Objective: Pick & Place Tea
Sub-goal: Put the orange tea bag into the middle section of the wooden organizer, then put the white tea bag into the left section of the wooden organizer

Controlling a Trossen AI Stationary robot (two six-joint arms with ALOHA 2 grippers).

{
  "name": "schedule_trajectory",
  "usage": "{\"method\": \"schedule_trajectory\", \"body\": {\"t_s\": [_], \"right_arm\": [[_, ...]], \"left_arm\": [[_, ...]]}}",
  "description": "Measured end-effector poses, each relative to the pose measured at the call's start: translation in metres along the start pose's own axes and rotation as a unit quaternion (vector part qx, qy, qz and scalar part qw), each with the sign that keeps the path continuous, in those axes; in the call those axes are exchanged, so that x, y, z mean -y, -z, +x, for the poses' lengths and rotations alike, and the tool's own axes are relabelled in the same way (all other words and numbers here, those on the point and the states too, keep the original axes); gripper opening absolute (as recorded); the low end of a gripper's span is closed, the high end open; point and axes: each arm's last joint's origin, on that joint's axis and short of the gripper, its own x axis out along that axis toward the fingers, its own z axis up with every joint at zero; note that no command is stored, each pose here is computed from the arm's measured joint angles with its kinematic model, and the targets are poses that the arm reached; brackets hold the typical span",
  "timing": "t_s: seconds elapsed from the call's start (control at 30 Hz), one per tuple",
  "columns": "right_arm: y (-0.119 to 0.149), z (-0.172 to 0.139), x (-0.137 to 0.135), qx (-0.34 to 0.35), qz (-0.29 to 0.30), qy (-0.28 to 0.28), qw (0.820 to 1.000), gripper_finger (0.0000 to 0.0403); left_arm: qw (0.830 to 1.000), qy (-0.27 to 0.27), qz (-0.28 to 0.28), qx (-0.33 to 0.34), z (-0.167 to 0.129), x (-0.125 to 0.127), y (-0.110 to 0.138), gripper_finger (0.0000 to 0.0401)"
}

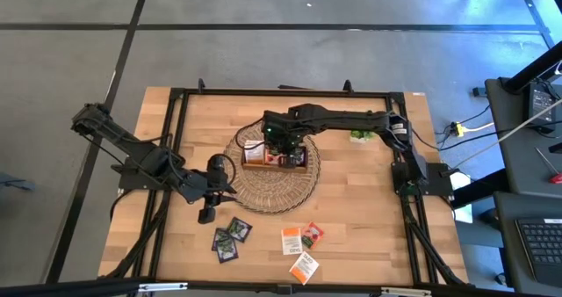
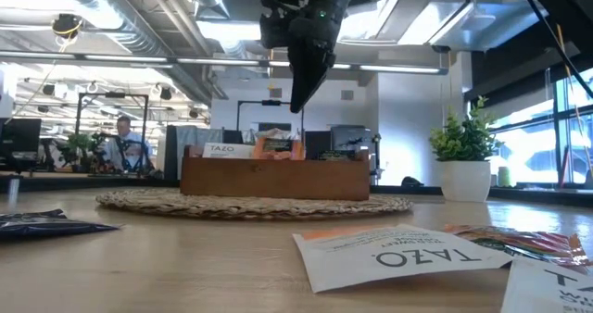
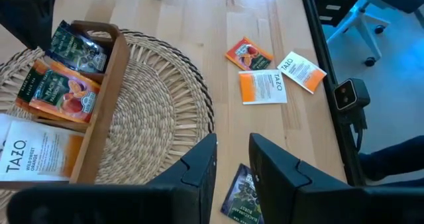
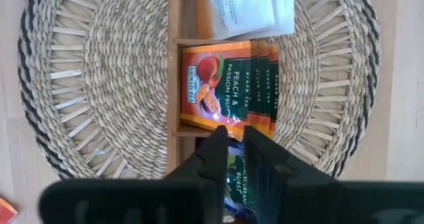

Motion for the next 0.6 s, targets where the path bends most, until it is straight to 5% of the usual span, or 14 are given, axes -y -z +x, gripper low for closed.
{"method": "schedule_trajectory", "body": {"t_s": [0.33, 0.6], "right_arm": [[0.001, -0.008, -0.008, 0.005, 0.061, -0.013, 0.998, 0.0102], [0.006, -0.016, -0.099, 0.024, 0.003, -0.112, 0.993, 0.01]], "left_arm": [[1.0, 0.0, -0.006, 0.0, 0.0, 0.0, 0.0, 0.0086], [0.999, 0.013, -0.031, 0.017, 0.0, 0.003, -0.003, 0.0086]]}}
